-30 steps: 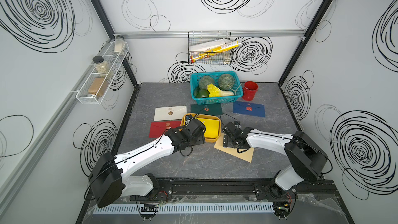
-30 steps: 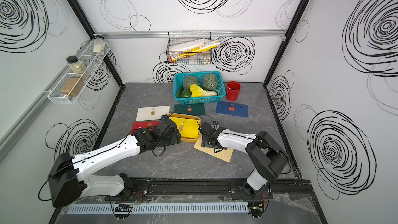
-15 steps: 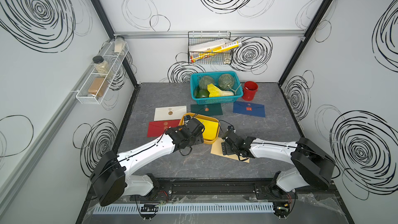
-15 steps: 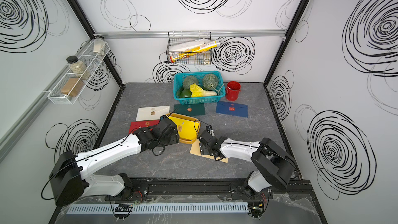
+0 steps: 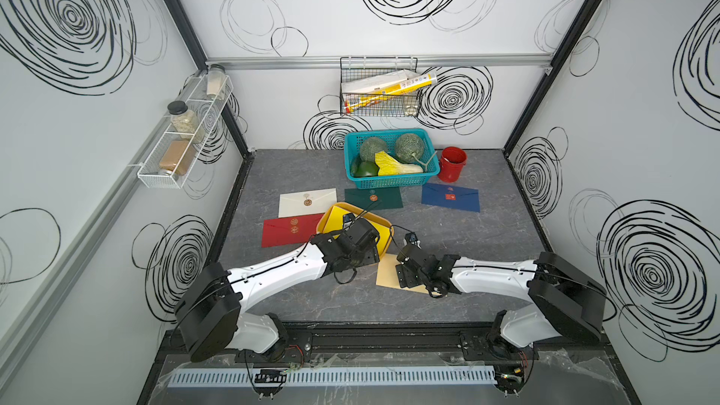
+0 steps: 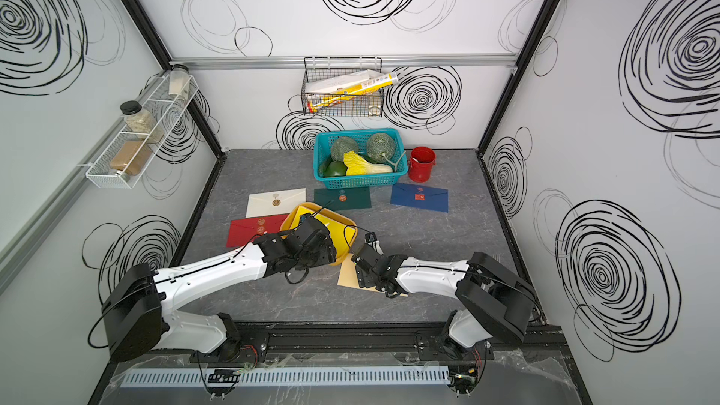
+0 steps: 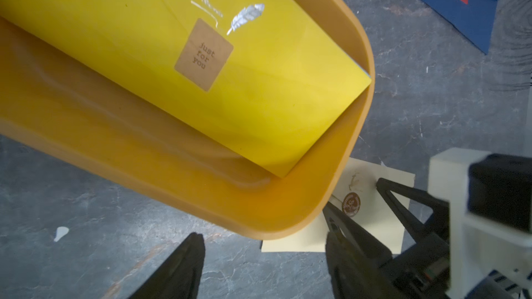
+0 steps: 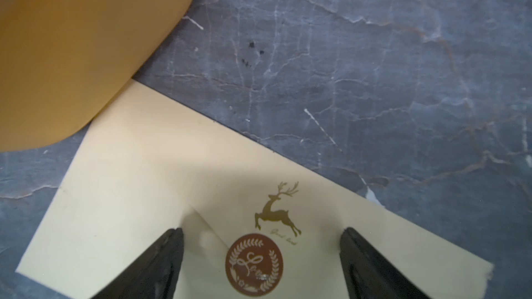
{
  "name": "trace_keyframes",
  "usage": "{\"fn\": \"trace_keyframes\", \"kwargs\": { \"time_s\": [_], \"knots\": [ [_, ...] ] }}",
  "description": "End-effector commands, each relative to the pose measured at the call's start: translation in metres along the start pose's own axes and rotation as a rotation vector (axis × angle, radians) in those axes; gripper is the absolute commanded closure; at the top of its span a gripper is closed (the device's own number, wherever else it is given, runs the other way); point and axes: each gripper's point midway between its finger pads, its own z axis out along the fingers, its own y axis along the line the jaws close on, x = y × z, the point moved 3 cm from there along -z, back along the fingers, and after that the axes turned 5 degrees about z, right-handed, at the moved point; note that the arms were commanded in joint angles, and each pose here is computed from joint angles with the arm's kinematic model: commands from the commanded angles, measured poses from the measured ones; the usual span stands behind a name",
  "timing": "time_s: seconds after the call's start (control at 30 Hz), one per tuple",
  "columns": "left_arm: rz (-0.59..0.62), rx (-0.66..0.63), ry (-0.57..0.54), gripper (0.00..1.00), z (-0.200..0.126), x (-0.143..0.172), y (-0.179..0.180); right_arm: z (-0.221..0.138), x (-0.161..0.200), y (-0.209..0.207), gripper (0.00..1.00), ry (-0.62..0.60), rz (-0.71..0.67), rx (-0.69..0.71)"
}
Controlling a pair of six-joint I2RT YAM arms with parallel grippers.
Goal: Put the sealed envelopes into the storage box
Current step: Move the envelope to the center of the board.
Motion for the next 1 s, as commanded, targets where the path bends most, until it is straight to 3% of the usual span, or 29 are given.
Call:
{"fn": "trace_keyframes", "kwargs": {
  "time_s": [0.0, 0.23, 0.67, 0.83, 0.97],
  "knots": [
    [-0.030, 0.031, 0.013, 0.26, 0.000, 0.005, -0.010, 0.011, 0.073, -0.026, 0.11, 0.309, -0.069, 0.066],
    [-0.005, 0.015, -0.018, 0.26, 0.014, 0.001, -0.019, 0.011, 0.065, -0.019, 0.11, 0.294, -0.065, 0.041],
    [0.084, 0.016, -0.042, 0.26, 0.060, -0.034, -0.077, 0.015, 0.075, -0.022, 0.12, 0.313, -0.071, 0.024],
    [0.080, 0.022, -0.034, 0.26, 0.056, -0.038, -0.078, 0.013, 0.061, -0.013, 0.12, 0.278, -0.105, 0.000],
    [0.038, 0.047, -0.014, 0.26, 0.032, -0.025, -0.061, -0.006, 0.034, -0.004, 0.08, 0.191, -0.104, -0.022]
  ]
}}
